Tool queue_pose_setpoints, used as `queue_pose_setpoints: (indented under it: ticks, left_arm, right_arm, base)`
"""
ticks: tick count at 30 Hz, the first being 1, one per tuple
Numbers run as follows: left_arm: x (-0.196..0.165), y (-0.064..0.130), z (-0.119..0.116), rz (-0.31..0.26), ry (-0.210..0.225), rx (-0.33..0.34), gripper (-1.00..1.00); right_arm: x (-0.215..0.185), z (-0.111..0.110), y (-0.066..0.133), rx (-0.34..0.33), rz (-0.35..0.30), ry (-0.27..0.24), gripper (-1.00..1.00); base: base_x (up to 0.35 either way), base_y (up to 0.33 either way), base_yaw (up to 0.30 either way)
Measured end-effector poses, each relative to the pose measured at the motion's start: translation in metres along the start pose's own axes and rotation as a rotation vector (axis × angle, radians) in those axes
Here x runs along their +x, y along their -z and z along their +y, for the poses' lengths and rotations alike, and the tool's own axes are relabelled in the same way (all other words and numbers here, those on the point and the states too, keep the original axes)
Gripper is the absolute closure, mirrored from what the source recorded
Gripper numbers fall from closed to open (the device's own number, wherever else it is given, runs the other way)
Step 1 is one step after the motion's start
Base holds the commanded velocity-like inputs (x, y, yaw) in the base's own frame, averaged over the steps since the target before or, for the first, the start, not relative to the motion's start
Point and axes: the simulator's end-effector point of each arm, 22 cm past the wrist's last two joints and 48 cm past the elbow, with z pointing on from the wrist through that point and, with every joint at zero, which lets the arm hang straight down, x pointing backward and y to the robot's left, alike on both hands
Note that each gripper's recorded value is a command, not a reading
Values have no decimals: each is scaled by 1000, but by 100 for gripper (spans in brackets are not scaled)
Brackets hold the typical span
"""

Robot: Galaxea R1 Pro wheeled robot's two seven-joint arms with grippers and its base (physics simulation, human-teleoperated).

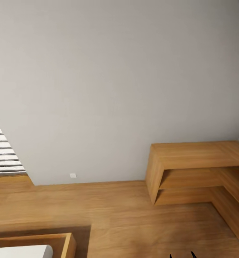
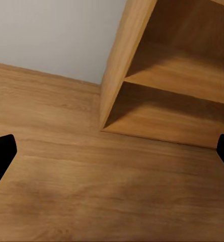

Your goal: In the bedroom, organize the workspace by keeping the computer under the desk, ensuring the monitor is on the desk, placing the keyboard on the desk next to the monitor, placing the mouse on the desk next to the keyboard, moving the folder from the swivel chair onto the desk next to the mouse, stacking the notebook on top of the folder with the pen on top of the notebook, and positioning the swivel chair next to the desk.

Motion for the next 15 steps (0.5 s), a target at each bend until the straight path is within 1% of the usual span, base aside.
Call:
queue_pose_setpoints:
  ticks: [1,8,10,15]
  left_arm:
    - [0,0,0,0,0,0,-100]
    - [0,0,0,1,1,0,-100]
    - [0,0,0,0,0,0,-100]
    - [0,0,0,0,0,0,-100]
  right_arm:
    - [0,0,0,0,0,0,-100]
    - [1,-1,0,-1,2,2,-100]
    - [6,0,0,-1,28,12,-100]
    - [11,0,0,-1,50,21,-100]
  base:
    - [175,0,-260]
    - [43,0,-264]
    - [204,0,-265]
    - [276,0,-265]
